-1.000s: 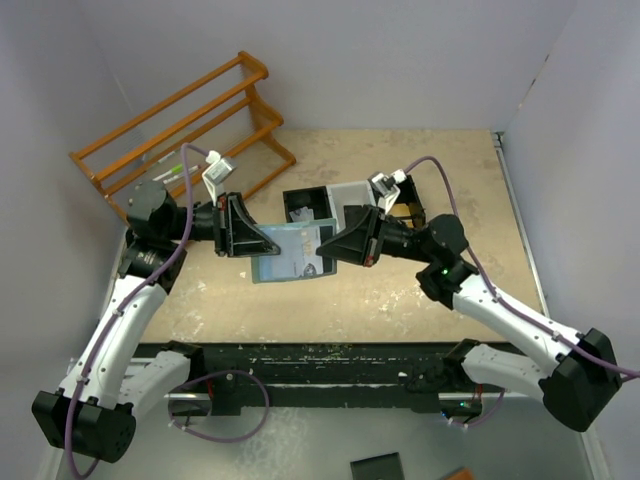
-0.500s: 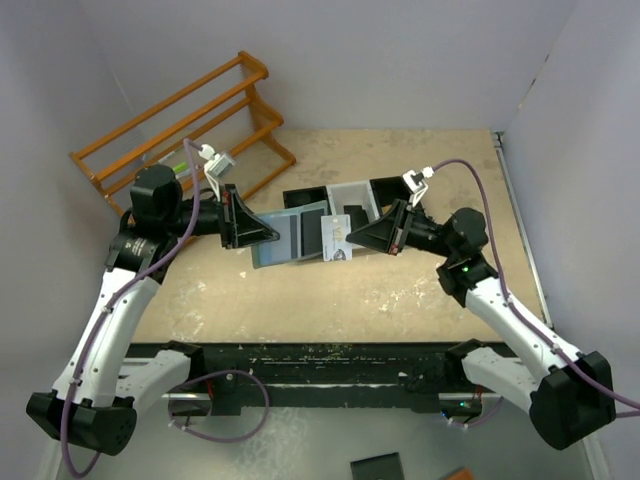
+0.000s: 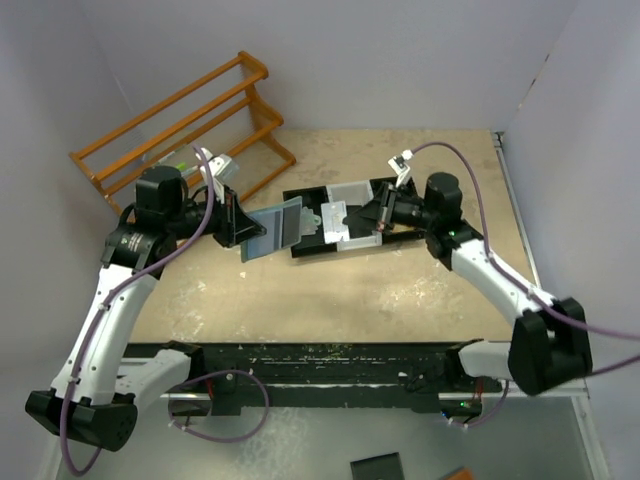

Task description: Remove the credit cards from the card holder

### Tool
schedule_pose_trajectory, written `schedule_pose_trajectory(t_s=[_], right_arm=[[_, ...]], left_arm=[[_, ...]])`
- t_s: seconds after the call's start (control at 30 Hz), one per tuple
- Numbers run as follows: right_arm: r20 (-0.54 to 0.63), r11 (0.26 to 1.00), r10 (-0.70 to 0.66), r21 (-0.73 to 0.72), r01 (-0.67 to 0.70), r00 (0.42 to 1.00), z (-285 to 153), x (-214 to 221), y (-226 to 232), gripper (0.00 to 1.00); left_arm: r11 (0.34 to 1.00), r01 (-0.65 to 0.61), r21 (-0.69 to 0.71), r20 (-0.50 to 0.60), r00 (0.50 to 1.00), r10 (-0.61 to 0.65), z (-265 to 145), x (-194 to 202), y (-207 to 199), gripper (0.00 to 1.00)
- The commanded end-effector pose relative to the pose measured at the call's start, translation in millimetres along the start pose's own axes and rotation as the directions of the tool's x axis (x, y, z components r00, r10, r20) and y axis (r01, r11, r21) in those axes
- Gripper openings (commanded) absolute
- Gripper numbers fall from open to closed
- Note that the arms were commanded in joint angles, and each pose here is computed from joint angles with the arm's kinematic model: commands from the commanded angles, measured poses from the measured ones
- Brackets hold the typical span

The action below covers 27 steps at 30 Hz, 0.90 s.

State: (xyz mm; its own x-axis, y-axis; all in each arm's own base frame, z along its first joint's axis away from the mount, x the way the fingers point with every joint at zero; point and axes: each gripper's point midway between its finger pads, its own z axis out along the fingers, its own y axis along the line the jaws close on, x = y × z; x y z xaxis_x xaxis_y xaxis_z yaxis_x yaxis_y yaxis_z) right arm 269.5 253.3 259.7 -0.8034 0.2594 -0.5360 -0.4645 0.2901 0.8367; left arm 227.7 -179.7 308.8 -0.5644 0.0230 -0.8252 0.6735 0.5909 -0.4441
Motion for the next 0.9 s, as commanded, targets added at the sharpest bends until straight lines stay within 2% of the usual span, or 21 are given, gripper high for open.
schedule_pose_trajectory(t_s=[0.0, 0.13, 0.37, 0.87], right_arm=[[-0.032, 0.992, -0.075, 0.099, 0.078, 0.997, 24, -23, -37, 0.00], [-0.072, 0.987, -0.042, 0.152, 0.053, 0.997, 49, -37, -70, 0.00], [-0.054, 0.977, -0.025, 0.210, 0.036, 0.998, 89, -61, -116, 0.00], [-0.101, 0.910, 0.003, 0.412, 0.040, 0.995, 159, -27, -166, 0.00]], left_arm=[[0.992, -0.120, 0.048, 0.055, 0.992, 0.118, -18, -19, -23, 0.00], [0.989, -0.135, 0.061, 0.063, 0.989, 0.131, -25, -20, -32, 0.00], [0.979, -0.179, 0.096, 0.077, 0.982, 0.172, -37, -22, -48, 0.00], [0.966, -0.185, 0.182, 0.090, 0.981, 0.171, -45, -23, -69, 0.00]])
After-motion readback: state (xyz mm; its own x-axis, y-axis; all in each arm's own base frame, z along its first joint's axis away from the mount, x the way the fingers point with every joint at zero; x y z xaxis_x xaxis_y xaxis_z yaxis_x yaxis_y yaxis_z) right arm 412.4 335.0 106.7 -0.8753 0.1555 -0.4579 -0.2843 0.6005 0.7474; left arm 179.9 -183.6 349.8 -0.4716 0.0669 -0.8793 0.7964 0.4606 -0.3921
